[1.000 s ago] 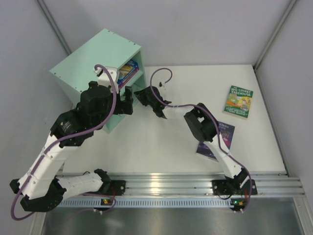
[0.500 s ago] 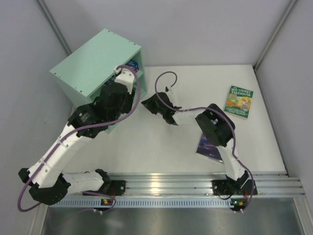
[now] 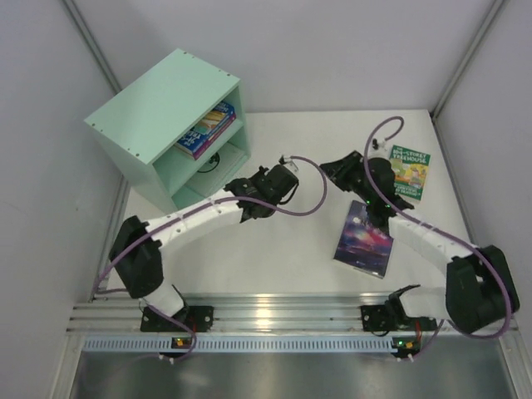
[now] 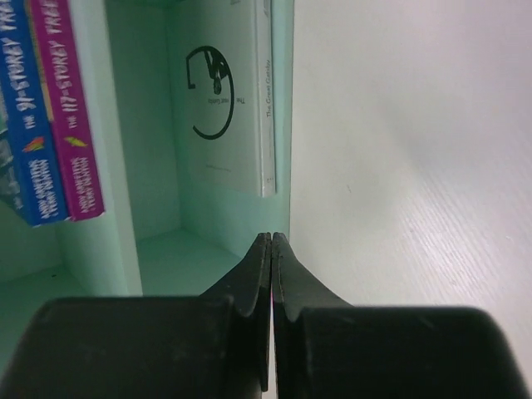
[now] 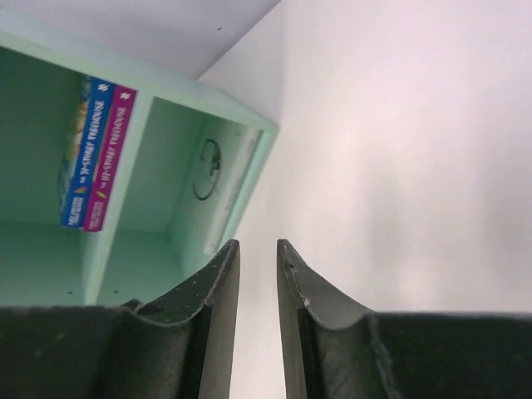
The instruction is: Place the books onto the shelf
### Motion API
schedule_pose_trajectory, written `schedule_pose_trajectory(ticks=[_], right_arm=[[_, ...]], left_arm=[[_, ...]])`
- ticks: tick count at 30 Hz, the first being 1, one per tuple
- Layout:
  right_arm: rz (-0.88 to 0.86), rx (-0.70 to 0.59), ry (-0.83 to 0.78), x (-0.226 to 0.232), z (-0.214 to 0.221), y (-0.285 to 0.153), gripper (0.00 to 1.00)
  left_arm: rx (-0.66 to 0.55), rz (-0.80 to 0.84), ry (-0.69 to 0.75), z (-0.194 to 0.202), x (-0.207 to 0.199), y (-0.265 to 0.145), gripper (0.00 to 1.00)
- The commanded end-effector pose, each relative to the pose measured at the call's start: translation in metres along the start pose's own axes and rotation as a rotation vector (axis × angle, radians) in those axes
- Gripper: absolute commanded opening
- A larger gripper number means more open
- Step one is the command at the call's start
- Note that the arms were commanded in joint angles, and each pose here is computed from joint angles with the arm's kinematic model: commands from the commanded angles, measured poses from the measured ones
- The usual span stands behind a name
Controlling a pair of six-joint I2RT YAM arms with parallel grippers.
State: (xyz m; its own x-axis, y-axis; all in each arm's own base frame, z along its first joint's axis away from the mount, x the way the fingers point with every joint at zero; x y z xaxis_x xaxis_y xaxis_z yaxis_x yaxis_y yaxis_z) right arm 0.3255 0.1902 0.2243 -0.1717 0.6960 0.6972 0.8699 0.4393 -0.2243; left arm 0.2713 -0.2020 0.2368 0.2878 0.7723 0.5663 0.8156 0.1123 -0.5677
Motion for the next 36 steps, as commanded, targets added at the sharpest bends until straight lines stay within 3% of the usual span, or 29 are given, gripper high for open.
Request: schedule_pose_trajectory(ticks=[1, 7, 14, 36], right_arm=[[-0.056, 0.006, -0.057, -0.019, -0.012, -0.045, 0.24], [-0.078, -0.047, -0.045, -0.055, -0.027, -0.091, 0.24], [-0.100, -0.041, 0.002, -0.083, -0.038, -0.104, 0.24], [-0.132, -0.079, 0.076, -0.102, -0.045, -0.104, 0.23]], left_arm=[[0.025, -0.123, 0.084, 0.001, -0.005, 0.037, 0.00], [0.173, -0.135, 0.109, 0.026, -0.019, 0.095, 0.00], [0.323, -0.173, 0.107, 0.064, -0.006, 0.140, 0.00], [0.400, -0.169, 0.090, 0.097, 0.013, 0.173, 0.00]])
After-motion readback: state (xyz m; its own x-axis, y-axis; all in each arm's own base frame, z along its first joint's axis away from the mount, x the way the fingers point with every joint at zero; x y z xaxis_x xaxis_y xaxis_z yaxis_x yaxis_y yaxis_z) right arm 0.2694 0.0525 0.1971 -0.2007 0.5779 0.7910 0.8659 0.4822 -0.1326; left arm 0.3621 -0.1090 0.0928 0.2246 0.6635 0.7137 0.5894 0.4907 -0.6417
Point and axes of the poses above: each gripper's point midway between its finger pads, its own y axis out along the fingers, its own x axis along the line the jaws close on, z = x × y, the point moved 6 cm from there along -y, back along the fingers, and after that the axes turned 10 degrees about -y, right-handed, at the moved point
